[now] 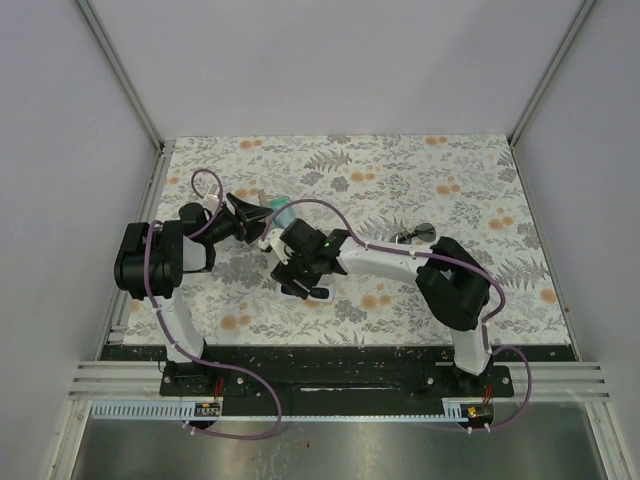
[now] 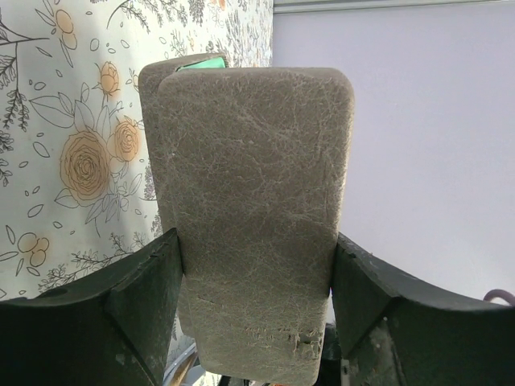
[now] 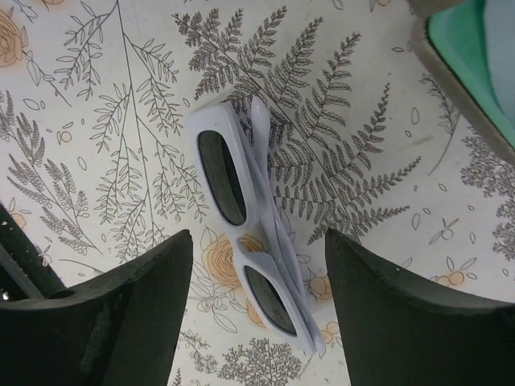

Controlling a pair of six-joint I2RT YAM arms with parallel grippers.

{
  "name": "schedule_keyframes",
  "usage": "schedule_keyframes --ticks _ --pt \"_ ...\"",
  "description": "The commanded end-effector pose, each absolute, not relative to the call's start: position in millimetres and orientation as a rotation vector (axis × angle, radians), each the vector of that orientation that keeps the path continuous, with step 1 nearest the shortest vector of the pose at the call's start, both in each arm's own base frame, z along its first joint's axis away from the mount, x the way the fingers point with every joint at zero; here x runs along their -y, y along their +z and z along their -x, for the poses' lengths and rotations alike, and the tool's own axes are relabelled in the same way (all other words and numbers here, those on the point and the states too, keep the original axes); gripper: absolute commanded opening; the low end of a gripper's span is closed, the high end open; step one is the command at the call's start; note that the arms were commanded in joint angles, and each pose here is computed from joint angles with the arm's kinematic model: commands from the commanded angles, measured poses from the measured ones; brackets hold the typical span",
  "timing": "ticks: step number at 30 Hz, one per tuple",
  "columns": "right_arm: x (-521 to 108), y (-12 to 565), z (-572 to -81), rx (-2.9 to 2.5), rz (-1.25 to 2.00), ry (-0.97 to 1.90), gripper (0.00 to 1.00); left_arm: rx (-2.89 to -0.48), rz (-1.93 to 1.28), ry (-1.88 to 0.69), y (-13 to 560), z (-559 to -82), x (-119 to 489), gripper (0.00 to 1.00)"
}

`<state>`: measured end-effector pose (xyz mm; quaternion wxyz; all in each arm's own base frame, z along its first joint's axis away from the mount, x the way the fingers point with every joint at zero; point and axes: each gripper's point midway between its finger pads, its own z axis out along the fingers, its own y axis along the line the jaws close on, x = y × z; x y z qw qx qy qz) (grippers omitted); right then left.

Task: Organize the sunglasses
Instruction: Pick up the sunglasses from the center of the board.

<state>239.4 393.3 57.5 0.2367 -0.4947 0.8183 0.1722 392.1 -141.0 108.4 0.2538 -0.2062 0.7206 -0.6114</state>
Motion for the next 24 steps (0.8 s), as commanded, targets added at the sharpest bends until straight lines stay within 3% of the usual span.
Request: schedule_keyframes --ticks 1,5,11,18,24 --pt "-394.8 41.2 -231.3 -2.222 1.495 0.410 0.73 -1.867 0.415 -1.642 143.2 -399.6 140.0 0.39" --pt "-379.2 13.4 -223.5 -2.275 1.532 0.316 0.63 -1.870 0.417 -1.645 140.2 -399.3 140.2 0.39" --pt "-370.4 30.4 -214.8 -2.272 1.407 0.366 0.24 -1.878 0.416 -1.645 137.5 -397.1 141.0 0.39" --pt "-361.0 107.7 -207.3 -2.232 1.007 0.749 0.22 -1.941 0.347 -1.637 132.5 -383.6 163.5 0.39" --pt "-313.5 167.6 -236.5 -2.193 0.576 0.950 0.26 -2.035 0.271 -1.650 116.5 -356.4 194.6 0.39"
